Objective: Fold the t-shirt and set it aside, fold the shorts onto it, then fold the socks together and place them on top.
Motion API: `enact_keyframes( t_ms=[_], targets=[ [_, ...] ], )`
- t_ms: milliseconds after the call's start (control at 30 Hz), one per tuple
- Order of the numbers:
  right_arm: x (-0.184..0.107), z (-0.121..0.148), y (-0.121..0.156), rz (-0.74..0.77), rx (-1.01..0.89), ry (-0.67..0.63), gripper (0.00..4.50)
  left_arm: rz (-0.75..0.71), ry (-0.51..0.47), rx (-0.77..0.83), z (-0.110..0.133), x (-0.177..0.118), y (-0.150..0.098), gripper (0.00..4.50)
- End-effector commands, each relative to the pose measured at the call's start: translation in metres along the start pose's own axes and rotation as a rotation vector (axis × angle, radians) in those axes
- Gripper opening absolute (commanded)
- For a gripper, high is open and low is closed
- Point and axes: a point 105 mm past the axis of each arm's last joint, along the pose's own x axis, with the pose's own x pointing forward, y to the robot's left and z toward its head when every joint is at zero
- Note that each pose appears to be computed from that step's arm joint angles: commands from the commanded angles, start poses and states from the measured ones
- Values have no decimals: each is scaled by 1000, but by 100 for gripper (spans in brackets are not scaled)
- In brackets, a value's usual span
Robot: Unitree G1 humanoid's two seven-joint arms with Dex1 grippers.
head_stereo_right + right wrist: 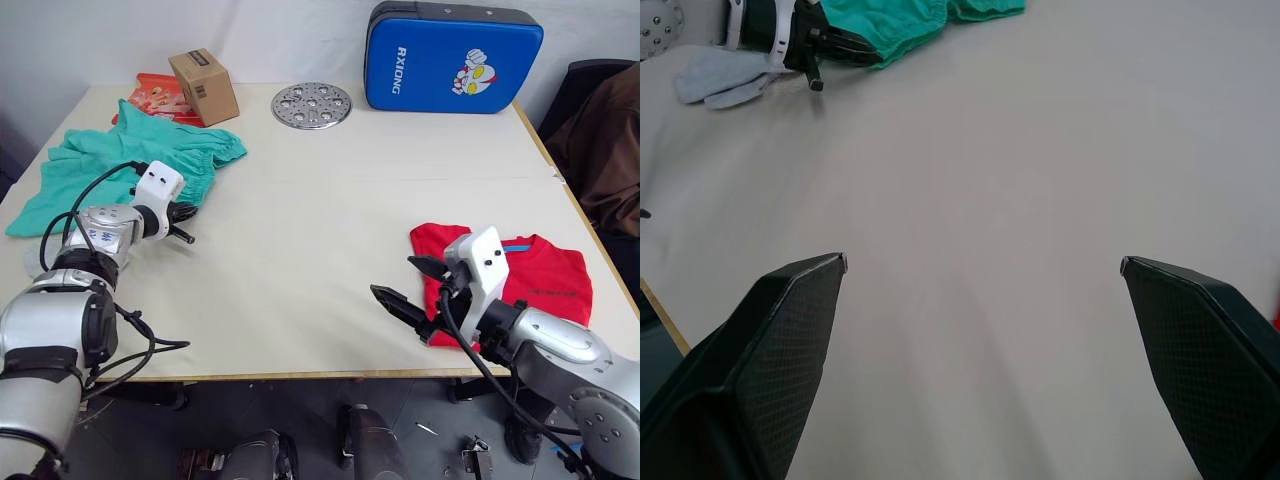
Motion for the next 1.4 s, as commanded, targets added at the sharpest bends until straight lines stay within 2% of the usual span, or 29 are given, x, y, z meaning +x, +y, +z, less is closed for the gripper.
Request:
enact_keyframes(
  t_ms=[33, 200, 400, 467, 567, 700, 900, 933, 1100, 1233, 1333, 1400],
  targets=[
    [1, 7, 4, 27, -35, -27, 450, -242, -143, 79, 43, 6, -37, 4],
    [4, 7, 8, 72, -46, -17, 450, -530, -234, 157, 76, 8, -95, 4],
    [4, 6, 9, 74, -50, -15, 450, -789, -262, 244, 99, -3, -151, 4],
    [3, 4, 10, 70, -50, -15, 450, -927, -229, 269, 97, -14, -177, 4],
    [1, 0, 14, 68, -57, -4, 450, -1108, -158, 306, 81, -33, -212, 4],
    [-3, -4, 19, 67, -80, 17, 450, -1204, -116, 306, 68, -42, -242, 4],
    [-5, -5, 23, 74, -106, 33, 450, -1208, -127, 215, 75, -37, -267, 4],
    [-5, -5, 23, 75, -108, 34, 450, -1211, -133, 200, 76, -37, -268, 48],
    [-2, -1, 22, 88, -115, 26, 450, -1249, -161, 110, 85, -52, -263, 184],
    [-1, 0, 22, 100, -116, 23, 450, -1264, -200, 32, 95, -73, -239, 309],
    [1, -1, 20, 112, -121, 33, 450, -1287, -265, -30, 103, -97, -218, 402],
    [2, -2, 19, 123, -145, 49, 450, -1246, -300, -8, 100, -105, -201, 448]
  ],
)
